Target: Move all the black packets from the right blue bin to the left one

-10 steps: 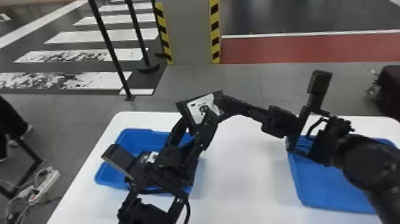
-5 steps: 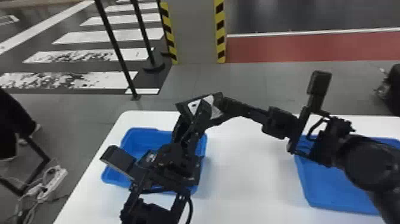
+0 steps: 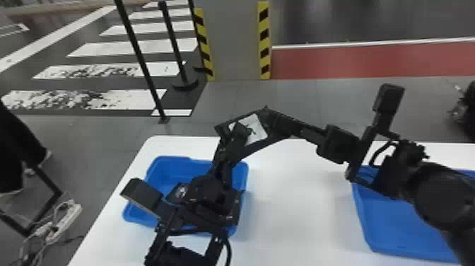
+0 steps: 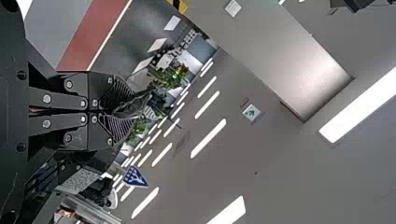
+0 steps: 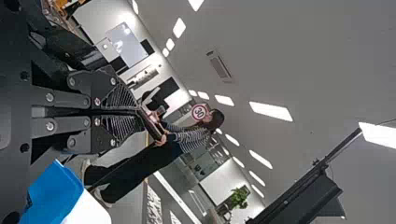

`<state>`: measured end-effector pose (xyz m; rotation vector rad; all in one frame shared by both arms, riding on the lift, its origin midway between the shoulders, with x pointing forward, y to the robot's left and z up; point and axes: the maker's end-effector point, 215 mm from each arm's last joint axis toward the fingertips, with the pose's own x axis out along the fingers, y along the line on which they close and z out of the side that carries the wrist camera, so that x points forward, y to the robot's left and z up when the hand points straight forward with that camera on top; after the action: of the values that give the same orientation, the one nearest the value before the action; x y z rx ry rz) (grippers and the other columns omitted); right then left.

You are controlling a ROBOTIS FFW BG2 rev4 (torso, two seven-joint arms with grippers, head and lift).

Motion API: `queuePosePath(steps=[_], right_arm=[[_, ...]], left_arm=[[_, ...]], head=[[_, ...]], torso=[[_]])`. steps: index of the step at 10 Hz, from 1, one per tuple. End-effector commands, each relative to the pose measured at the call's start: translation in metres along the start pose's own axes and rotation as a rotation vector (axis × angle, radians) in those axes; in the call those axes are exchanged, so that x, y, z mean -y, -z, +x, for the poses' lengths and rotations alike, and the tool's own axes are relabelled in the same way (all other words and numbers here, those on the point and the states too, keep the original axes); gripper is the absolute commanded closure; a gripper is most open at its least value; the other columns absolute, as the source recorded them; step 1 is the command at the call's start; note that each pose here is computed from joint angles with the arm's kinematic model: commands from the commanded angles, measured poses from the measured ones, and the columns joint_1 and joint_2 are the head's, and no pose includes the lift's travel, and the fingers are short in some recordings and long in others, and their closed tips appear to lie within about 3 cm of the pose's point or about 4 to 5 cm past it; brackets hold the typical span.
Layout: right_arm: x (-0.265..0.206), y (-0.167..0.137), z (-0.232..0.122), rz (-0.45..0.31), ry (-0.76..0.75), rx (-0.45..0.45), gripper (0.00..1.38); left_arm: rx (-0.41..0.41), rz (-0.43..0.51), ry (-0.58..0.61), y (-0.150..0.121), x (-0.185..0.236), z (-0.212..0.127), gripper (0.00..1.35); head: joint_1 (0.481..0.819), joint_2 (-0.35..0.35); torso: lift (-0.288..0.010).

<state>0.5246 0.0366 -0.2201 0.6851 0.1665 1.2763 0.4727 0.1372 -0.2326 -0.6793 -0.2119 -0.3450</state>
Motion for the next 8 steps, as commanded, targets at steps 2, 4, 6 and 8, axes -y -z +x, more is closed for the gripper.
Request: queuePosePath(steps=[2, 4, 6, 8], right_arm=[[0.015, -0.017, -0.014, -0.09, 0.052, 0.025, 0.14], [0.055, -0.033, -0.081, -0.248, 0.27, 0.024, 0.14], [0.075, -0.005, -0.136, -0.235, 0.423, 0.009, 0.27], [0.081, 0.022, -0.155, -0.189, 0.452, -0.017, 0.29]], left_arm=[[0.022, 0.012, -0.004, -0.008, -0.002, 0.001, 1.21], [0.06, 0.201, -0.112, -0.031, -0.053, -0.011, 1.21], [0.052, 0.501, -0.231, -0.053, -0.113, -0.032, 1.22], [-0.081, 0.739, -0.346, -0.034, -0.182, -0.038, 1.21]], head=[[0.619, 0.189], [0.611, 0.175], [0.634, 0.154], [0.679, 0.177]], torso=[[-0.11], [-0.11], [-0.11], [-0.11]])
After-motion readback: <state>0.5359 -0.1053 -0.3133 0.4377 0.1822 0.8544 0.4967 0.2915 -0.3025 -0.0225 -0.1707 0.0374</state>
